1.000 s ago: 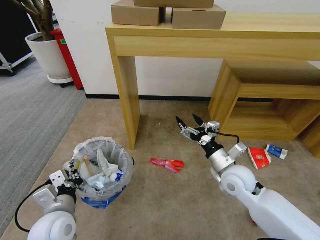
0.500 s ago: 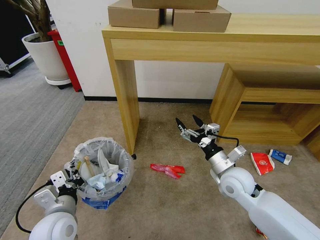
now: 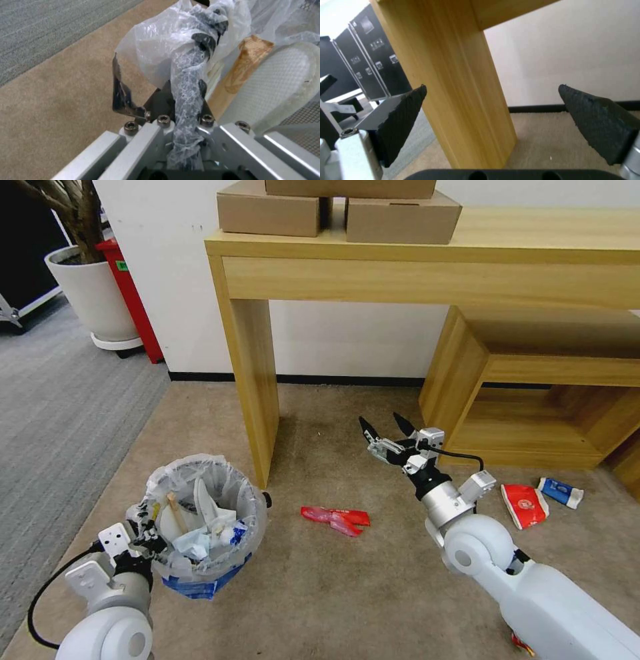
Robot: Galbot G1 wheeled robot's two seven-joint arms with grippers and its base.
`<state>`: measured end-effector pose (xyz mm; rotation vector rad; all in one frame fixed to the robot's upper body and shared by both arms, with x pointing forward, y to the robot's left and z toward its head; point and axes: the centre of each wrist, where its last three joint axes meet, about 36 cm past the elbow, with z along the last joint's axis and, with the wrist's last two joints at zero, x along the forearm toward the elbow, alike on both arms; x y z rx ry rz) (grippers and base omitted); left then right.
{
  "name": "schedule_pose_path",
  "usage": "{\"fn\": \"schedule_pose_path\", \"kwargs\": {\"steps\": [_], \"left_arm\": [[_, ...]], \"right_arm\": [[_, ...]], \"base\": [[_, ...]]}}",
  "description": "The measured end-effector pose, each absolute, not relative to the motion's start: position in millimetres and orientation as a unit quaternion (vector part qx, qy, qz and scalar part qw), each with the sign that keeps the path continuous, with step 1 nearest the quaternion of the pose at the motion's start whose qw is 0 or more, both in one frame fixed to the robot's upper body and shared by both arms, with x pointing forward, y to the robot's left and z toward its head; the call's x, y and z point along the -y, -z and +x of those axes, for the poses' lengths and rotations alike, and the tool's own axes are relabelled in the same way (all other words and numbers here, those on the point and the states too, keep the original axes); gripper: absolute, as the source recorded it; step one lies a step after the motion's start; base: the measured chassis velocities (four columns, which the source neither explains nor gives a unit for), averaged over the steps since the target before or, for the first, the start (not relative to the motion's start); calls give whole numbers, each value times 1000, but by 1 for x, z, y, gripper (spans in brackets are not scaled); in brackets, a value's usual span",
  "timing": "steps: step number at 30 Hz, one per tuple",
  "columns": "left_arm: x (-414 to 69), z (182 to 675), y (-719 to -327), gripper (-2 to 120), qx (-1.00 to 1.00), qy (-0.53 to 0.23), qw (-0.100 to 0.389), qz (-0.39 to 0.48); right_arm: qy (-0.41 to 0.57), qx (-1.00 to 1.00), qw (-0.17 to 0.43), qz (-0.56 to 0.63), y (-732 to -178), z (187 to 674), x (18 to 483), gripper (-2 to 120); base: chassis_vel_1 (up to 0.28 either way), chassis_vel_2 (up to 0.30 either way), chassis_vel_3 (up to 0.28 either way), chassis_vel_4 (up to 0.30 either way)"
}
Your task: Pick up the trash bin and place the garbage on the floor into it.
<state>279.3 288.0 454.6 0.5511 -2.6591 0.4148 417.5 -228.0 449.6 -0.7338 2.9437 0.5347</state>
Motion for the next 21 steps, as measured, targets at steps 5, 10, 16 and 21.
{"fn": "schedule_pose_path", "kwargs": {"steps": [5, 10, 16, 21], "left_arm": [[-287, 277, -455, 0, 949, -146, 196, 198], [-286, 276, -453, 0, 949, -145, 197, 201], [-284, 276, -450, 0, 948, -145, 198, 202], [-284, 276, -450, 0, 948, -146, 198, 203]], "right_arm": [[-177, -956, -5, -232, -448, 420, 221, 100], [-164, -956, -71, -232, -440, 427, 214, 100], [-140, -953, -137, -232, -442, 439, 204, 100], [-125, -954, -175, -209, -446, 451, 195, 100]], "base": [[0, 0, 0, 0], [0, 0, 0, 0], [0, 0, 0, 0], [0, 0, 0, 0]]}}
